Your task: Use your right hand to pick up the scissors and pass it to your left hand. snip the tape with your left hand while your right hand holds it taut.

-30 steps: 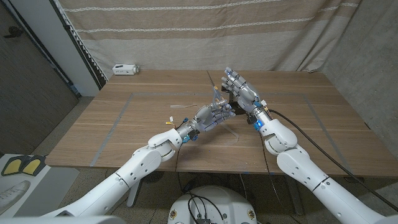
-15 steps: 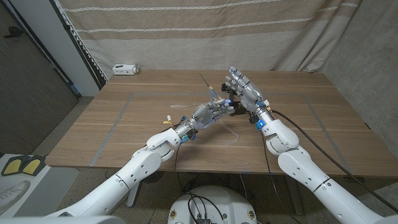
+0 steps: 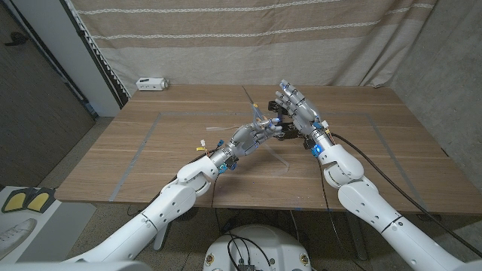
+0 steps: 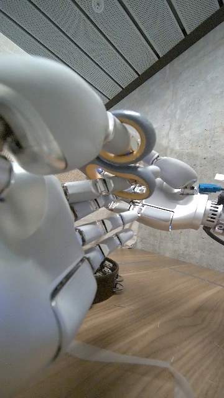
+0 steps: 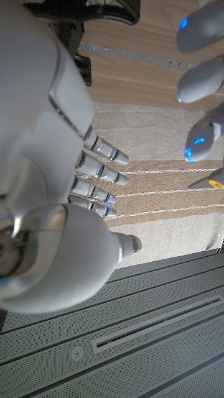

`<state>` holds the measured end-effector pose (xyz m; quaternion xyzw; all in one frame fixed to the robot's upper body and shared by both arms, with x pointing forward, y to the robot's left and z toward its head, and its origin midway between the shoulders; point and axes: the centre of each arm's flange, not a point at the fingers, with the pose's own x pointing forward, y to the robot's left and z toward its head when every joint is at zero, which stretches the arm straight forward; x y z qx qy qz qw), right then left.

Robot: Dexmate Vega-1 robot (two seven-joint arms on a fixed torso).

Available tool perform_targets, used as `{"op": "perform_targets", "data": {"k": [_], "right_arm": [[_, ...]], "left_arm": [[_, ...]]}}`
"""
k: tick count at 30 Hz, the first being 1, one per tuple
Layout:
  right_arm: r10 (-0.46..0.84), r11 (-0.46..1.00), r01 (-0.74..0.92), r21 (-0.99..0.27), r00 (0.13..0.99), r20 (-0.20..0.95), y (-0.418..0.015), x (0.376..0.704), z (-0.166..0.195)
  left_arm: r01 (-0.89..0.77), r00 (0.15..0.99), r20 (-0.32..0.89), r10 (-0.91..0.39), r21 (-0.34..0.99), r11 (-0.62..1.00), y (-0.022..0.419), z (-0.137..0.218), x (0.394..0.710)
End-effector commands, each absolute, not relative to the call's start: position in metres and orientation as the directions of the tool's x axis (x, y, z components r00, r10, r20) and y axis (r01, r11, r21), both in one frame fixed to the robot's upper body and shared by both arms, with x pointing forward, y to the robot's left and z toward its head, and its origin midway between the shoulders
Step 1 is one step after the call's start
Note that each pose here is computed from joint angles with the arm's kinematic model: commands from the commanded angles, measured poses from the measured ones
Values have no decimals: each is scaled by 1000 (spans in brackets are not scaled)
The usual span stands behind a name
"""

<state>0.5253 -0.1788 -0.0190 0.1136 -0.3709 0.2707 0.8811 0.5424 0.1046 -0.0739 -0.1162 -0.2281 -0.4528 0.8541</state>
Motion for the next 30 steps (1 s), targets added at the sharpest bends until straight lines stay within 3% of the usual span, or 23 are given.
{"op": "perform_targets", "data": {"k": [1,30], "right_arm": [[396,830,-557,-4,585,708,-179,525,-18],[402,835,-549,-19,588,702,-177,523,-16]], "left_arm": [[817,494,529,-690,-11,576,107,-74,541],[787,534,557,-636,-55,614,130,-74,529]]}}
